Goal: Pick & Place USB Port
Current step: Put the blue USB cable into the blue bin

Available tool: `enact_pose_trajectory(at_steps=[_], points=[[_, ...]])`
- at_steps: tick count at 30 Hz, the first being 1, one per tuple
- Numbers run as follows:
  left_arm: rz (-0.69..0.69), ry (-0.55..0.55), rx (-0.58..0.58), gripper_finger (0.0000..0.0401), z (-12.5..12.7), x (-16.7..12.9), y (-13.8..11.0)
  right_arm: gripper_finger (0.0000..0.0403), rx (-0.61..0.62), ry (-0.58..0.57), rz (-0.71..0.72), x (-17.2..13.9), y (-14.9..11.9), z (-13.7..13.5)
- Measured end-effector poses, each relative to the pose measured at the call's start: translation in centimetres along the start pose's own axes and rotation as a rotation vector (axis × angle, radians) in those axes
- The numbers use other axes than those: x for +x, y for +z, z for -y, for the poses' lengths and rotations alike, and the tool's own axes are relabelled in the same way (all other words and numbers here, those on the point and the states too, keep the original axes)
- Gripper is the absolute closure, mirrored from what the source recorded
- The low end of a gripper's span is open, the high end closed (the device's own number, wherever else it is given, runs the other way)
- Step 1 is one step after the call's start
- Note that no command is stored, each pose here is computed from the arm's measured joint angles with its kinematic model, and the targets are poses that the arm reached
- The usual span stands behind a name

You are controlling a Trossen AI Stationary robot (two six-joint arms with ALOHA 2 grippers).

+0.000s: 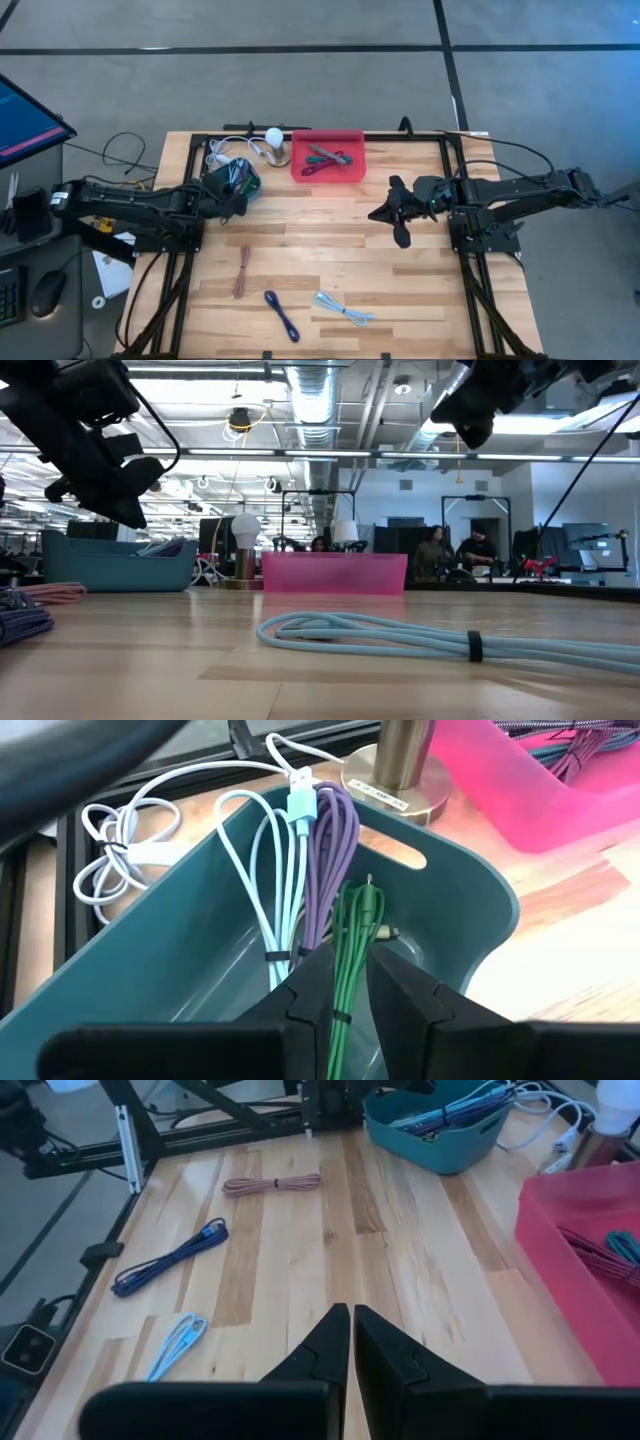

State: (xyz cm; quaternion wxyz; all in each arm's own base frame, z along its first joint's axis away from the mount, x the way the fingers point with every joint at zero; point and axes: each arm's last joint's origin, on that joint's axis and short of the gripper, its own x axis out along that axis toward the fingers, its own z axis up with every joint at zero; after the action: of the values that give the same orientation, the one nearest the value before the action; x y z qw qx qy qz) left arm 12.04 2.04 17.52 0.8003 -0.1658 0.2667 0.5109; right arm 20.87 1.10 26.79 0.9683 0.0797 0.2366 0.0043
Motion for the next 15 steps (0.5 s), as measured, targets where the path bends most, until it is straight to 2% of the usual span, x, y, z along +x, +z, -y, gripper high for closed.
enact_pose_trajectory(at_steps=[10,12,15], points=[[0.004,-0.022,-0.006,0.0339,0.2,-0.1,0.2,0.0391,-0.031,0.022,0.001,0.0,0.0,-0.5],[-0.019,-0.079,0.020,0.0339,0.7,-0.3,0.7,0.0391,-0.055,0.021,0.001,0.0,0.0,-0.5],[-0.030,-0.245,0.060,0.0339,1.9,-1.0,2.0,0.0391,-0.063,0.021,0.001,0.0,0.0,-0.5]])
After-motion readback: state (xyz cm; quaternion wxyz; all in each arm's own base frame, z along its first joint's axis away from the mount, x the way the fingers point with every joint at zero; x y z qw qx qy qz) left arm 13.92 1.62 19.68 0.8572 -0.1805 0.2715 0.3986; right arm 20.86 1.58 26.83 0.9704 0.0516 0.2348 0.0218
